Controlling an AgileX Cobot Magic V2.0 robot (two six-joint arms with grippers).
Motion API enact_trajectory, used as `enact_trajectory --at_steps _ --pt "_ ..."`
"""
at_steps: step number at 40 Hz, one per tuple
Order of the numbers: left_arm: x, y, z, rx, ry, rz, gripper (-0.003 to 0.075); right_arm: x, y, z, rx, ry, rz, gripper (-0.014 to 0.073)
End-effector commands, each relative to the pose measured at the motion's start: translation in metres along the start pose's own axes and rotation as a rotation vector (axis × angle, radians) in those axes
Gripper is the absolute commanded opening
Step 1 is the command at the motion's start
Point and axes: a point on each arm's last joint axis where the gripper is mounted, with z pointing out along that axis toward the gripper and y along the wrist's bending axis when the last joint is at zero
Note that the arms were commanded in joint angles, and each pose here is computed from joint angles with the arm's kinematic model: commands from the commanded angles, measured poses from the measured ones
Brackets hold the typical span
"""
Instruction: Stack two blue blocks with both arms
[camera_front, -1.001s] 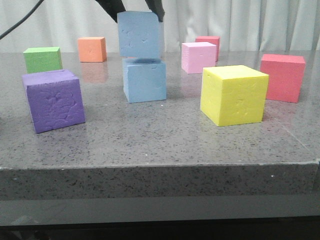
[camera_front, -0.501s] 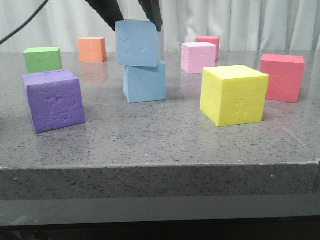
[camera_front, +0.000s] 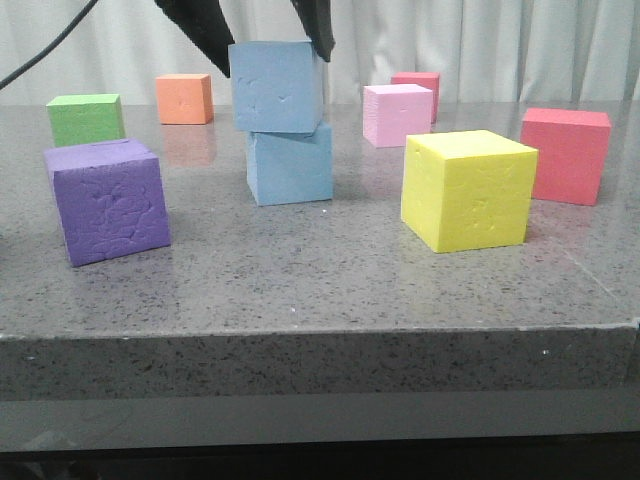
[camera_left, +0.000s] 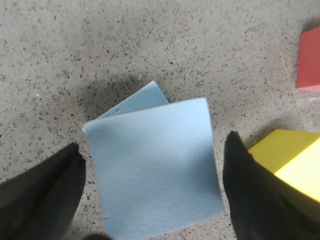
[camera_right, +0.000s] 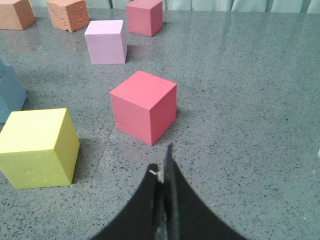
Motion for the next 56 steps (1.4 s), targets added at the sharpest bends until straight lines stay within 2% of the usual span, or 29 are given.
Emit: enact_trajectory --at_steps 1,8,11,14,20,24,33,41,49,56 --pt "-0.008 -0.012 -0.044 0.054 -0.151 0.017 0.0556 -0.015 0.001 -0.003 -0.008 -0.102 -0.012 -0.0066" --pt "-0.017 -0.018 -0.072 0.081 -0.250 0.035 0.0549 -0.015 0.001 -0.003 -0.008 -0.102 -0.012 -0.0066" --pt "-0.019 -0.019 -0.079 0.081 -0.268 0.069 0.0499 -0.015 0.001 -0.003 -0.008 -0.102 -0.012 -0.0066" --pt "-0.018 -0.019 -0.082 0.079 -0.262 0.078 0.0399 -0.015 0.001 -0.003 -0.008 -0.102 -0.012 -0.0066" --pt "-0.017 -0.019 -0.086 0.072 -0.258 0.084 0.0125 -0.015 0.001 -0.003 -0.008 -0.102 -0.012 -0.0066" --pt "-0.016 -0.019 -0.091 0.071 -0.264 0.106 -0.0020 -0.015 0.001 -0.003 -0.008 -0.102 -0.012 -0.0066" --pt "-0.011 -0.020 -0.111 0.079 -0.304 0.119 -0.0020 -0.015 0.001 -0.003 -0.008 -0.104 -0.012 -0.0066" --pt "0.006 -0.017 -0.134 0.067 -0.317 0.150 -0.0020 -0.016 0.001 -0.003 -0.008 -0.109 -0.012 -0.0066" --pt "0.040 0.000 -0.148 -0.047 -0.298 0.179 -0.0020 -0.016 0.001 -0.003 -0.009 -0.110 -0.012 -0.0066" --pt "0.081 0.014 -0.171 -0.083 -0.426 0.204 -0.0020 -0.014 0.001 -0.003 -0.006 -0.092 -0.012 -0.0066"
